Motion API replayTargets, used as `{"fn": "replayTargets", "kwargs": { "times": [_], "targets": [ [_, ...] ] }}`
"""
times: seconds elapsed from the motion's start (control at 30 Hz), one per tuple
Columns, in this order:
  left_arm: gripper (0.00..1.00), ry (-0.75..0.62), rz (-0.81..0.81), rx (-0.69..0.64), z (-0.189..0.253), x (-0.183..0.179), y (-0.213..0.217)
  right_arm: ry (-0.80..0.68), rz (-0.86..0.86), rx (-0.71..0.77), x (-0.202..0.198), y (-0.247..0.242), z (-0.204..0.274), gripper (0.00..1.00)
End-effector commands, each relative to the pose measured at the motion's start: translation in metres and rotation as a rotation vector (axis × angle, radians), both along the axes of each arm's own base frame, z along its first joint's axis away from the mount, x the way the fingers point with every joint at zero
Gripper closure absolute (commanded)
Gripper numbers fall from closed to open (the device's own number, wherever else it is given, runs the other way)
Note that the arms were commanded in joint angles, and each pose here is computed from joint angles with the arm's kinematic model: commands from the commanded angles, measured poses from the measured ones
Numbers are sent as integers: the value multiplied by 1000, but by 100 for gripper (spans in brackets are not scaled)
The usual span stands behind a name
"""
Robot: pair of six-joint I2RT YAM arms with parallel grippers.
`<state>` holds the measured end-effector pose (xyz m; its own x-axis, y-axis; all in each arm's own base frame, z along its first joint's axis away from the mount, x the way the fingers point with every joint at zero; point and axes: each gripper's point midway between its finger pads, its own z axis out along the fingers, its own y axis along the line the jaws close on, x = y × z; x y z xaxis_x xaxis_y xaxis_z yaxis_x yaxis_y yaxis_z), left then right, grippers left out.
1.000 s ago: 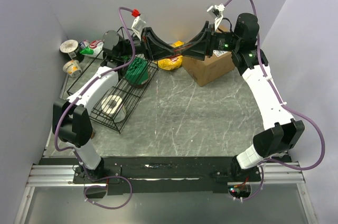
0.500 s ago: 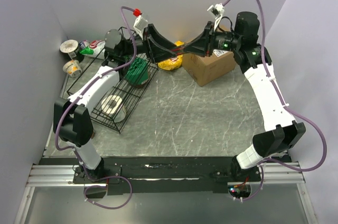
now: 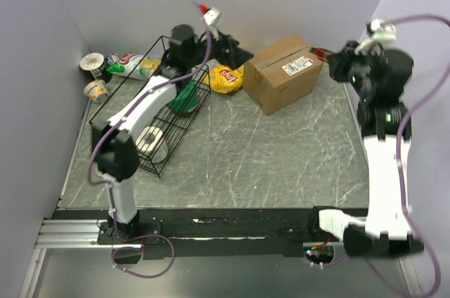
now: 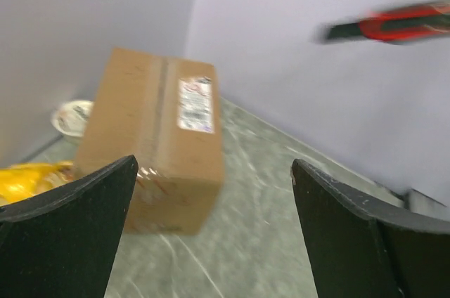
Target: Unpack the express box
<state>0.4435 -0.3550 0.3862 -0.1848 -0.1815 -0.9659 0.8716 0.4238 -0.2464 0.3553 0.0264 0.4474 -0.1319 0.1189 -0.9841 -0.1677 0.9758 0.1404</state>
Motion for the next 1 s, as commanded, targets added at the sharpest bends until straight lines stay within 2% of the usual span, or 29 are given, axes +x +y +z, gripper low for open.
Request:
{"fn": "replayTargets", "kwargs": {
  "times": [0.0,0.1,0.13,0.2,0.33,0.47,0.5,0.57,0.8,0.87,0.93,0.97],
  "targets": [
    [4,34,203,92,-31,66,-3,-196,-405,-12,-11,-69,29,100],
    [4,-32,222,97,-33,84,-12,-208,-458,-59,9,-82,17,100],
    [4,-39,238,102,-40,92,-13,-195,-455,-115,20,-84,8,100],
    [4,-24,267,86,-42,100,-12,-212,-477,-142,35,-91,3,100],
    [4,-5,264,73,-52,101,-15,-137,-475,-190,84,-106,-30,100],
    [1,48,448,94,-68,120,5,-91,-497,-233,124,-121,-56,100],
    [1,71,470,114,-74,121,9,-60,-501,-242,137,-126,-74,100],
    [3,88,493,143,-83,121,13,-81,-519,-265,151,-134,-80,100],
    [1,114,477,230,-130,109,20,-70,-516,-351,209,-158,-127,100],
    [1,136,483,240,-141,112,21,-98,-497,-353,223,-165,-117,100],
    [1,162,482,244,-152,119,18,-65,-472,-363,241,-171,-136,100],
    [1,169,488,244,-156,121,18,-93,-464,-367,249,-173,-124,100]
  ]
}}
